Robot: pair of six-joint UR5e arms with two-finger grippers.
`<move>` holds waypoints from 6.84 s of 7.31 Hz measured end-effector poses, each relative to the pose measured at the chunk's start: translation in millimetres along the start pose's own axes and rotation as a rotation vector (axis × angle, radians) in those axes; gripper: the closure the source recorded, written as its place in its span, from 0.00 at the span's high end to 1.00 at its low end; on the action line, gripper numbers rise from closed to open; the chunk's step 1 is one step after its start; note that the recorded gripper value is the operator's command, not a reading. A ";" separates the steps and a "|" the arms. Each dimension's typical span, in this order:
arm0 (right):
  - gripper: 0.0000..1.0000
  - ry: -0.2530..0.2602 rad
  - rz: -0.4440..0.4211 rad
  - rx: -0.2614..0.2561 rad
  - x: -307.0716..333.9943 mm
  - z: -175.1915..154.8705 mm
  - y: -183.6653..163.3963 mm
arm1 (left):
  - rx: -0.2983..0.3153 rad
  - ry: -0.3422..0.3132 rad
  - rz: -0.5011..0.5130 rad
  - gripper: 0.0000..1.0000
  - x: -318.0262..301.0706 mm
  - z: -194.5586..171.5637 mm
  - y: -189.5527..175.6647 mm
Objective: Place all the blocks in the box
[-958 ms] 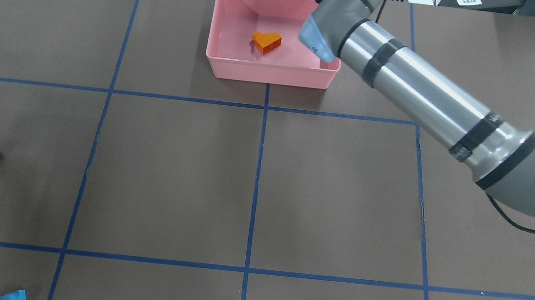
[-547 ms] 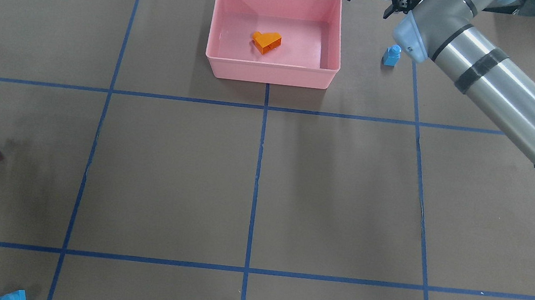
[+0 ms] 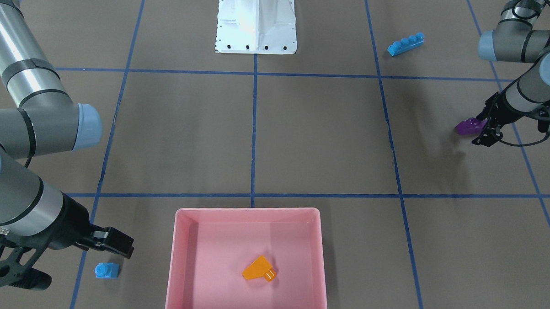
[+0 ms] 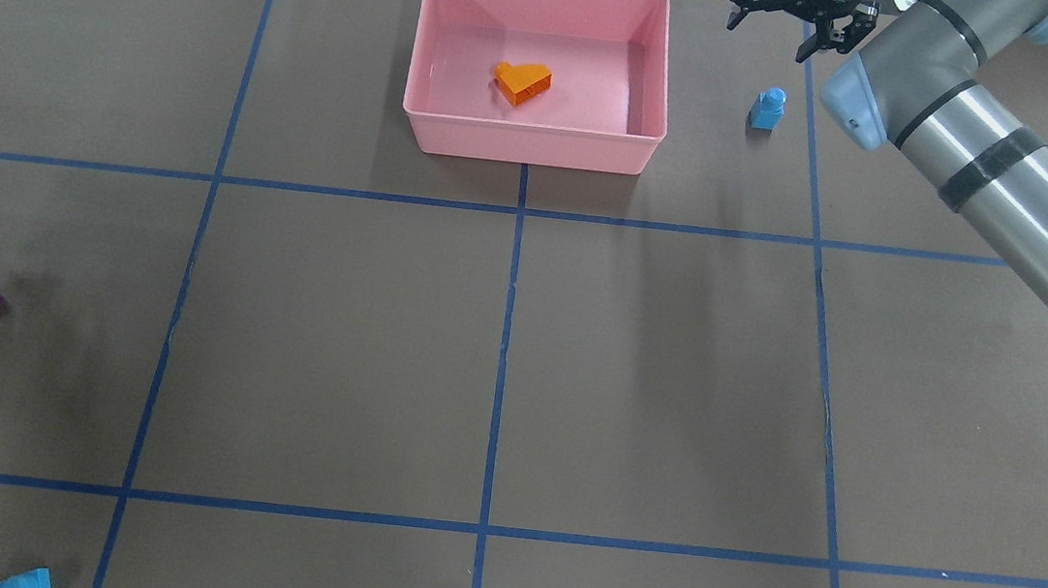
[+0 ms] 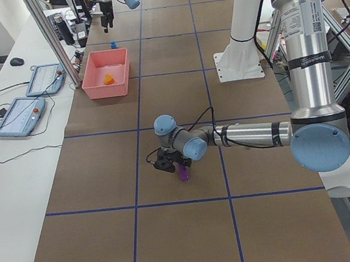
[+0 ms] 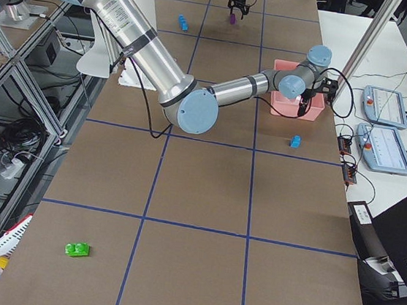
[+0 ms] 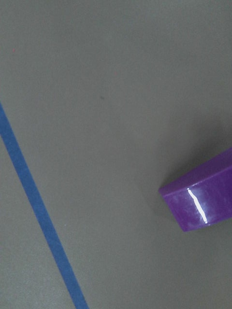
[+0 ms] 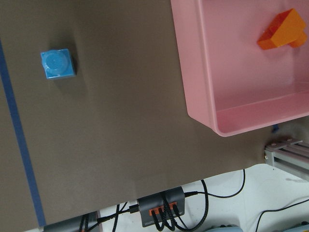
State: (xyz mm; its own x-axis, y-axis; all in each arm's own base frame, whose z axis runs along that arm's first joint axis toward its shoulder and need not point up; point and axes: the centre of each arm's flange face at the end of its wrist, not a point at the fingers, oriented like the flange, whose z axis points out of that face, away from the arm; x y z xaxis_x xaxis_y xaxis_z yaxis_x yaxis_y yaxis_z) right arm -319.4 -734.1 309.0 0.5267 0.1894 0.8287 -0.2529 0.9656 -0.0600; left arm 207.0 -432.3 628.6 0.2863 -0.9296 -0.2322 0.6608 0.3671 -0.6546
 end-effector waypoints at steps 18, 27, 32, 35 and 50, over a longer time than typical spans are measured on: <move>1.00 -0.015 -0.008 -0.032 91.8 -23.9 -6.7 | -0.103 0.012 0.016 0.00 44.0 -15.6 53.8; 1.00 0.115 -0.118 -0.040 442.8 -104.1 170.0 | -0.199 0.273 0.187 0.00 425.6 -229.1 323.2; 1.00 0.180 -0.215 -0.201 614.4 -119.0 322.7 | -0.131 0.404 0.302 1.00 472.7 -201.6 414.6; 1.00 0.201 -0.278 -0.297 699.7 -127.4 437.9 | -0.140 0.429 0.371 1.00 474.0 -223.1 433.0; 0.00 0.087 -0.158 -0.327 789.4 -114.2 541.7 | -0.018 0.081 1.313 1.00 77.8 -134.5 231.5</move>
State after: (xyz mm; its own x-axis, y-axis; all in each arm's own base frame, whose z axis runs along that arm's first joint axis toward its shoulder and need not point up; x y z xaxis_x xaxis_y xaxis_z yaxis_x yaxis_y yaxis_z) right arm 52.1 -41.2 867.1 0.6092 0.0339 0.7923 0.1021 0.9874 -0.1208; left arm 289.0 -424.2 362.2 0.6615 0.1173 -0.7407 -0.0857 0.9930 0.0807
